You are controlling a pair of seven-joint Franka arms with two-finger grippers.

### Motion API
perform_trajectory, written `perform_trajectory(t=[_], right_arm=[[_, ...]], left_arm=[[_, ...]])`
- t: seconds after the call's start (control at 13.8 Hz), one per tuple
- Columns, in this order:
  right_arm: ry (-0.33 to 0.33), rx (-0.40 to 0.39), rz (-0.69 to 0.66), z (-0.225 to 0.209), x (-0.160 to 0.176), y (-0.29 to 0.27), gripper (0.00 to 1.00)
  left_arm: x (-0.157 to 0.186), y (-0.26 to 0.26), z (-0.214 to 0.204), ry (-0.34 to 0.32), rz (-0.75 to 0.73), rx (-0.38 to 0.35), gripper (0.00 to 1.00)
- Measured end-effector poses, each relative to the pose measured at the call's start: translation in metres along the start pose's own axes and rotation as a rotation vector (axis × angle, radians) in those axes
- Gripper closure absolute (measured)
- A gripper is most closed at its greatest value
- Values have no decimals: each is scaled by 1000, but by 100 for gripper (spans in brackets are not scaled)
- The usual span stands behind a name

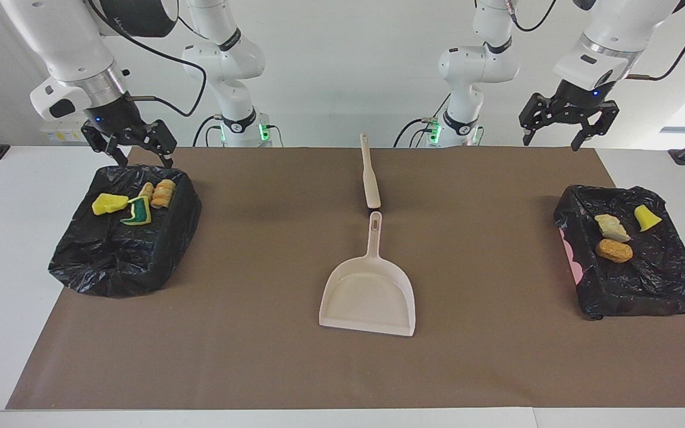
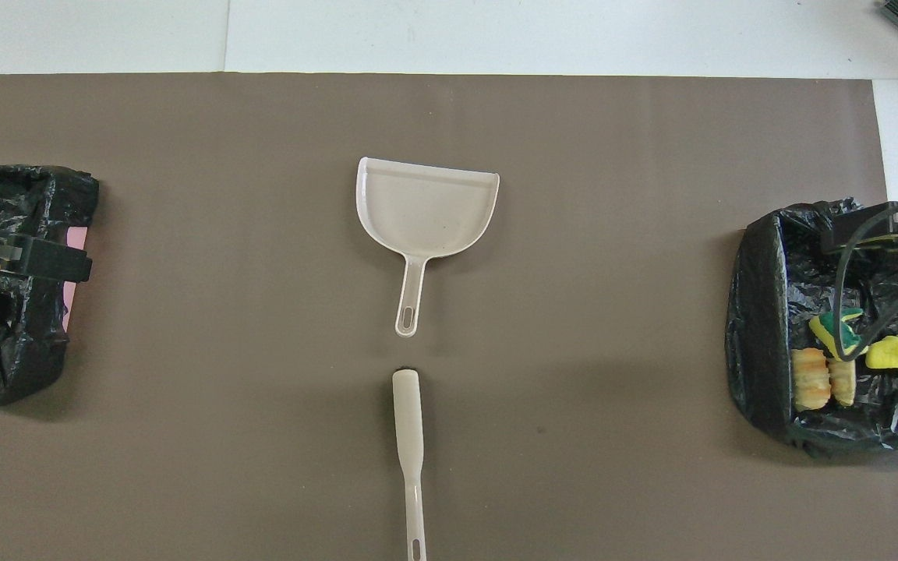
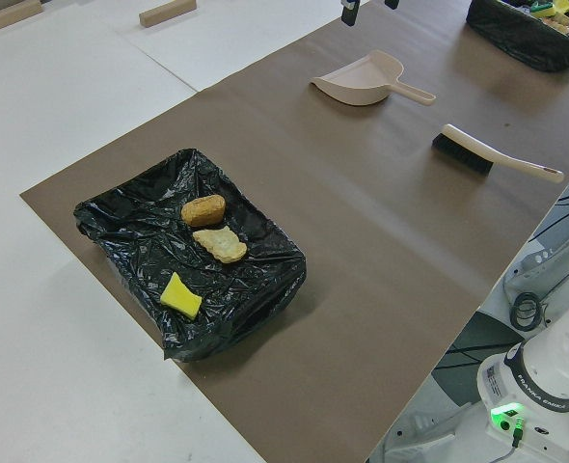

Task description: Sweep and dump trash in bin

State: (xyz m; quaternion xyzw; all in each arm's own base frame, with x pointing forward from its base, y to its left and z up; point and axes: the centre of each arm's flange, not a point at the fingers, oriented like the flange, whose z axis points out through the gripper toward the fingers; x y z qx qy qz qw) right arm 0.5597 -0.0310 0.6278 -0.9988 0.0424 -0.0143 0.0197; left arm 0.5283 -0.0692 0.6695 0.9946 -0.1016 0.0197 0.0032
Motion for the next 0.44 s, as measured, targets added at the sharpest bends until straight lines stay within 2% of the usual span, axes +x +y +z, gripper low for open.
perform_trajectory(t=[0.44], right_arm=[[0, 0, 0, 0, 0, 0, 0]], left_arm=[[0, -1, 0, -1, -2, 0, 0]])
